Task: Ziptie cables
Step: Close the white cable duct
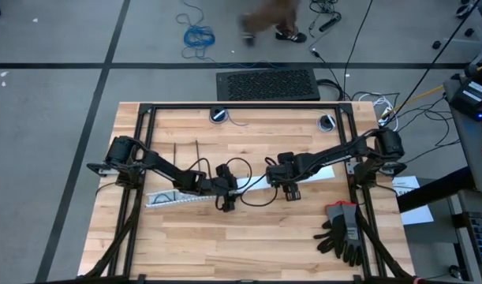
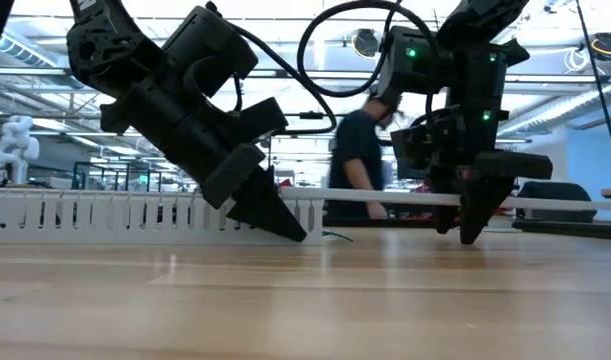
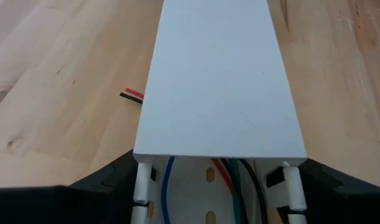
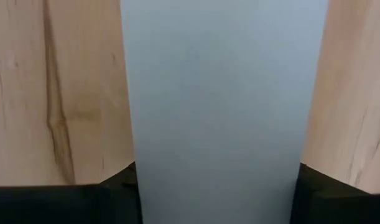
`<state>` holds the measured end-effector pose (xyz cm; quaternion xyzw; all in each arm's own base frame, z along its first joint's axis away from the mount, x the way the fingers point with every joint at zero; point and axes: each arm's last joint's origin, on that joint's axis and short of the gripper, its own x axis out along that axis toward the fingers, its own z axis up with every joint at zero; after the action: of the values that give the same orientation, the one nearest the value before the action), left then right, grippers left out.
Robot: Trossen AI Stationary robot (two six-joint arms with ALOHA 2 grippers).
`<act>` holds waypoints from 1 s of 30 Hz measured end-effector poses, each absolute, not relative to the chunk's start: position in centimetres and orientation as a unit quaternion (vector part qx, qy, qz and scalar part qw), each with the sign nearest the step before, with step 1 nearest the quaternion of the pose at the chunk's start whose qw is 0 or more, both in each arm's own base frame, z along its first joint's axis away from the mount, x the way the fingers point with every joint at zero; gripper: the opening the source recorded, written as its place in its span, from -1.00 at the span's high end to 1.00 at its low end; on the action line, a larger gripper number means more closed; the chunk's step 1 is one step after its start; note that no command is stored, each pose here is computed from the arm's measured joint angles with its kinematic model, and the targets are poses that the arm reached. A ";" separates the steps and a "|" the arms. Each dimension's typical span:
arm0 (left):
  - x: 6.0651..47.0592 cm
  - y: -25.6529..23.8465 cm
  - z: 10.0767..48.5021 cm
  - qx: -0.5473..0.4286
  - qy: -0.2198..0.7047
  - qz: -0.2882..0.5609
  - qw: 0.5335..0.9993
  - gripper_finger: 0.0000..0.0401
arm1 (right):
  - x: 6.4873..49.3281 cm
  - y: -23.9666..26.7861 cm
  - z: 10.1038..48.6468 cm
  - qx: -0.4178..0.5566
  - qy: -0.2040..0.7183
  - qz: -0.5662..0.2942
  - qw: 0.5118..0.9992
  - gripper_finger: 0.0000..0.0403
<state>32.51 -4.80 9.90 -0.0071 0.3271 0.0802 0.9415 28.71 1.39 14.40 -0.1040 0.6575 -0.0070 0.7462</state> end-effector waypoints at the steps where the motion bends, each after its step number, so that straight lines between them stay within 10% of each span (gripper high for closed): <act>1: 32.5 -4.8 9.9 -0.007 0.327 0.080 0.942 -0.35 | 28.8 1.4 14.2 -0.106 0.659 -0.006 0.744 0.01; 30: 32.6 -4.7 9.9 -0.013 0.325 0.076 0.943 -0.21 | 29.5 0.2 13.9 -0.099 0.674 0.005 0.732 -0.14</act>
<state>32.61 -4.66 9.94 -0.0126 0.3252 0.0757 0.9425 29.52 0.21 13.88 -0.0993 0.6737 0.0051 0.7323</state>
